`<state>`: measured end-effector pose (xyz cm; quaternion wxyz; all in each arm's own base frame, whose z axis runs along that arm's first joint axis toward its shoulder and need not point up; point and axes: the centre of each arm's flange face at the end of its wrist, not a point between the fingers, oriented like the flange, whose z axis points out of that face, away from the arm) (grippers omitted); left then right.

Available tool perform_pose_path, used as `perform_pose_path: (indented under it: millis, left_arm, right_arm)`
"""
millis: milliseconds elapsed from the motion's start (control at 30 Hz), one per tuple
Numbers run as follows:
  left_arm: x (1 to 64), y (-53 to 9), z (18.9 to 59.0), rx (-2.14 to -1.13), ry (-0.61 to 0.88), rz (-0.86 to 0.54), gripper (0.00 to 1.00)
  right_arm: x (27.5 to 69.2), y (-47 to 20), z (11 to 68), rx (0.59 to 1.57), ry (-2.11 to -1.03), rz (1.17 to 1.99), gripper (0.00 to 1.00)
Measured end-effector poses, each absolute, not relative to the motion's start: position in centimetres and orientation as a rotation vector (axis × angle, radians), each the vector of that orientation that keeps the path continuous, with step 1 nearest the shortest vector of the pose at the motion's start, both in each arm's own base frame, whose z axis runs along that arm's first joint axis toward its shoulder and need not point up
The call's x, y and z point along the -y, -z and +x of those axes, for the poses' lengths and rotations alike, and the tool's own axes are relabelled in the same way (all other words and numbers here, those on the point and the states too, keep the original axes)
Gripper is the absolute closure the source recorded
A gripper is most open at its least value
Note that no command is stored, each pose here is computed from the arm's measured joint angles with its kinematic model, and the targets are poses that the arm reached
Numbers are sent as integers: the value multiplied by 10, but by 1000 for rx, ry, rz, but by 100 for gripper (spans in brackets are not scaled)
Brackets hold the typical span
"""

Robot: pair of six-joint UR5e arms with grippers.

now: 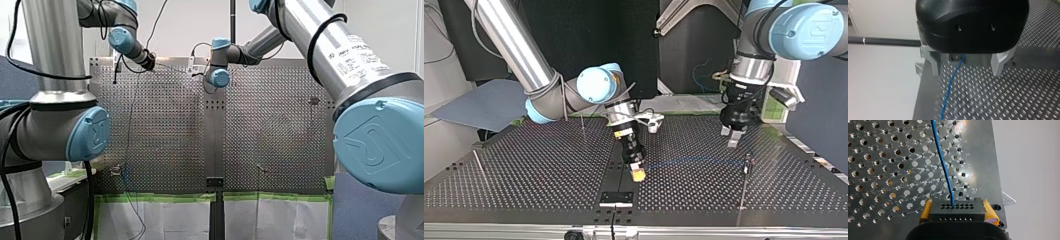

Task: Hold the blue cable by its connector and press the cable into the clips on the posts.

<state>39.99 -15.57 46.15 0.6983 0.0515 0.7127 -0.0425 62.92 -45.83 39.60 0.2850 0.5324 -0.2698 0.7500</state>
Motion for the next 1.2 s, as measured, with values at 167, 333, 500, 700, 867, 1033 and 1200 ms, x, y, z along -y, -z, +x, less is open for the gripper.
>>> perform_pose_path:
  millis: [167, 333, 500, 700, 867, 1033, 1200]
  left_arm:
    - [160, -469, 407, -1547, 107, 99, 1]
    - [158, -468, 418, -1540, 76, 67, 1]
    - [159, -451, 433, -1573, 49, 65, 1]
    - [160, -448, 441, -1559, 39, 48, 1]
    - [162, -455, 443, -1536, 36, 40, 1]
    - [165, -459, 446, -1520, 34, 34, 1]
    - [171, -459, 457, -1519, 34, 35, 1]
  right_arm:
    - [457, -396, 630, 719, -2006, 1425, 100]
    - [458, -396, 629, 719, -2005, 1425, 100]
    - [458, -396, 629, 719, -2005, 1425, 100]
    - [459, -396, 629, 719, -2005, 1426, 100]
    - [459, -396, 629, 719, -2004, 1425, 100]
    - [459, -396, 629, 719, -2004, 1425, 100]
    - [458, -396, 629, 719, -2006, 1425, 100]
